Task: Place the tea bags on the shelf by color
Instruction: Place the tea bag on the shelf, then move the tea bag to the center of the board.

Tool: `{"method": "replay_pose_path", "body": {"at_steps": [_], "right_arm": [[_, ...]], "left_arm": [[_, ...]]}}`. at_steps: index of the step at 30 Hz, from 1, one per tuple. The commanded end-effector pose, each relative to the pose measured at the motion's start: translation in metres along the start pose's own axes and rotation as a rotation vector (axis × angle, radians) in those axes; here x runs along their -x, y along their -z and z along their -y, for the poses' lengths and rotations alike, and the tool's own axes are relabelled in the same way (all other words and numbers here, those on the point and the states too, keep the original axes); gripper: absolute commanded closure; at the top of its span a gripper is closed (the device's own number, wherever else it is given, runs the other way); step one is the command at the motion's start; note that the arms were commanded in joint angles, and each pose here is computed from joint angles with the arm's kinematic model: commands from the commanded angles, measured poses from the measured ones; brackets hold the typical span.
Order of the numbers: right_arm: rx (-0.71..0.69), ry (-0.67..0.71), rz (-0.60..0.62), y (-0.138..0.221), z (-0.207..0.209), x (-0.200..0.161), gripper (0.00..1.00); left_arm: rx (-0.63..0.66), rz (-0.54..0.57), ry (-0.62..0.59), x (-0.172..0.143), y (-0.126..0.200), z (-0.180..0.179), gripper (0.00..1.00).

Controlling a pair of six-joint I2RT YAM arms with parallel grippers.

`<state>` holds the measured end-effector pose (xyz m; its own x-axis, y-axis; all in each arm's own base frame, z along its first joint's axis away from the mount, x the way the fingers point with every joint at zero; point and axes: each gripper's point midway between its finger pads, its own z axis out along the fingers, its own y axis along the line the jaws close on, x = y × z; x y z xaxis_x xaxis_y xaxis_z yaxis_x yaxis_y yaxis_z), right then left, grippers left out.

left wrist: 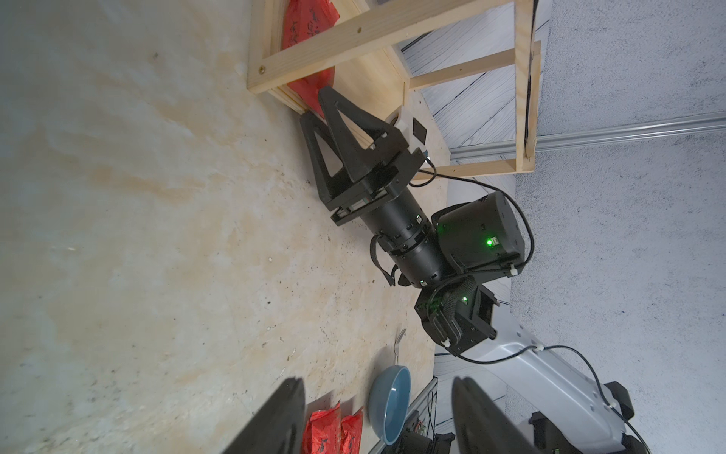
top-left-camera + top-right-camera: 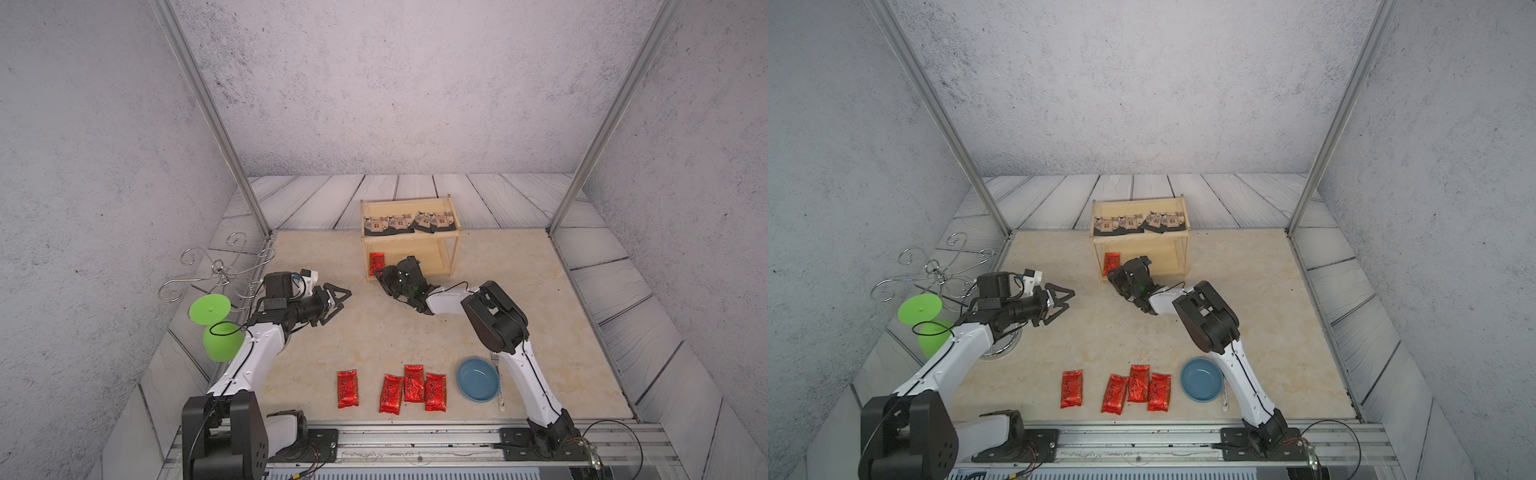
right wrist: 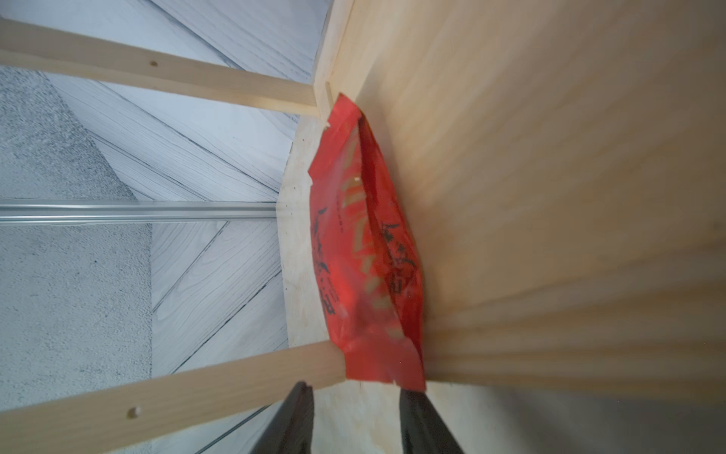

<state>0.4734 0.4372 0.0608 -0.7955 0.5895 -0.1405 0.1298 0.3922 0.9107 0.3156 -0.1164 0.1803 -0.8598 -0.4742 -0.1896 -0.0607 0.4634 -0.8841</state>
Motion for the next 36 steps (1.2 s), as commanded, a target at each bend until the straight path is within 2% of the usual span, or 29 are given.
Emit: {"method": "replay_pose_path", "body": {"at_steps": [1, 7, 10, 13, 18, 23, 28, 32, 36], "right_arm": [[-0.029, 0.023, -0.056, 0.014, 0.004, -0.009, 0.58], [0.007, 0.105, -0.135, 0.043, -0.013, -0.025, 0.57], [0.013, 0.258, -0.197, 0.072, -0.026, -0.038, 0.58], [-0.019, 0.493, -0.239, 0.109, -0.029, -0.057, 0.58], [-0.094, 1.016, -0.300, 0.166, -0.013, -0.111, 0.58], [-0.104, 1.339, -0.449, 0.200, 0.010, -0.172, 0.58], [-0.106, 1.500, -0.580, 0.247, 0.036, -0.202, 0.57], [-0.151, 1.556, -0.639, 0.280, 0.057, -0.206, 0.45], [-0.124, 1.585, -0.663, 0.287, 0.063, -0.220, 0.36]], "left_arm": [[-0.006, 0.012, -0.001, 0.001, 0.003, -0.002, 0.35], [0.007, 0.023, 0.001, 0.004, 0.003, -0.003, 0.35], [0.027, 0.030, 0.006, 0.006, 0.004, -0.006, 0.35], [0.073, 0.037, 0.019, 0.005, 0.004, -0.015, 0.35], [0.176, 0.045, 0.063, 0.000, 0.005, -0.040, 0.36], [0.209, 0.029, 0.104, -0.003, 0.000, -0.054, 0.37], [0.211, 0.031, 0.096, -0.007, 0.000, -0.051, 0.37], [0.229, 0.015, 0.086, -0.014, -0.005, -0.055, 0.36], [0.231, -0.015, 0.107, -0.017, -0.012, -0.062, 0.36]]}}
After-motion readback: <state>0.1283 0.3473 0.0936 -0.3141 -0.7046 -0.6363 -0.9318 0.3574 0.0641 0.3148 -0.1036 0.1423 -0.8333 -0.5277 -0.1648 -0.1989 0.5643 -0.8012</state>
